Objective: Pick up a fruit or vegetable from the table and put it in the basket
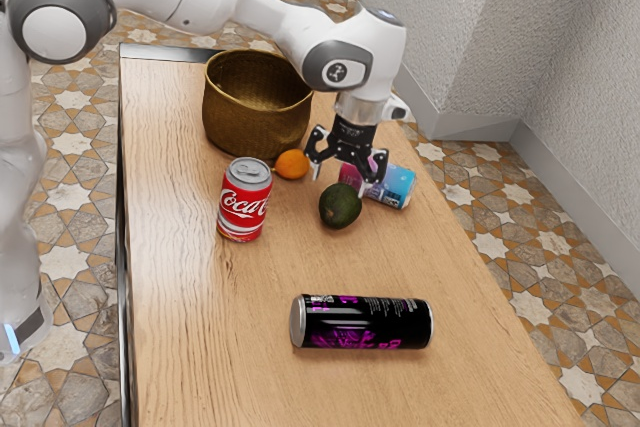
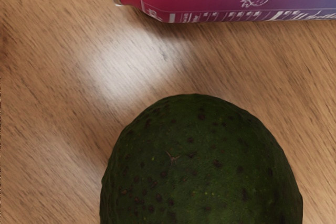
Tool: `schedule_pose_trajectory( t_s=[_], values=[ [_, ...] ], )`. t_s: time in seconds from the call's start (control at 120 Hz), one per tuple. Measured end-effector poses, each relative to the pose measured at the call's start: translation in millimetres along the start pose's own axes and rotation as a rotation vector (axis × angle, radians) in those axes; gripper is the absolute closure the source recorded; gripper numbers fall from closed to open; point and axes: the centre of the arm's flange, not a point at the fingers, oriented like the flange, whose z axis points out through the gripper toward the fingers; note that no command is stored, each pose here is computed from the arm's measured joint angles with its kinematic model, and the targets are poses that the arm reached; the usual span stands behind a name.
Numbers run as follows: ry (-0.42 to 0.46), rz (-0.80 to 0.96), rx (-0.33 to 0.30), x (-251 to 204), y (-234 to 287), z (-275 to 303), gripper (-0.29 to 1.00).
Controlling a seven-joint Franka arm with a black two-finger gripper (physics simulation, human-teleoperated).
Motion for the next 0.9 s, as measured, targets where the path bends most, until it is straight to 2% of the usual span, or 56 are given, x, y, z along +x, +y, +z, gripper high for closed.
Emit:
schedule_pose_trajectory(
  t_s=[0.9],
  values=[
    [-0.025,0.045,0.002,-3,12,19,0.00]
  ],
)
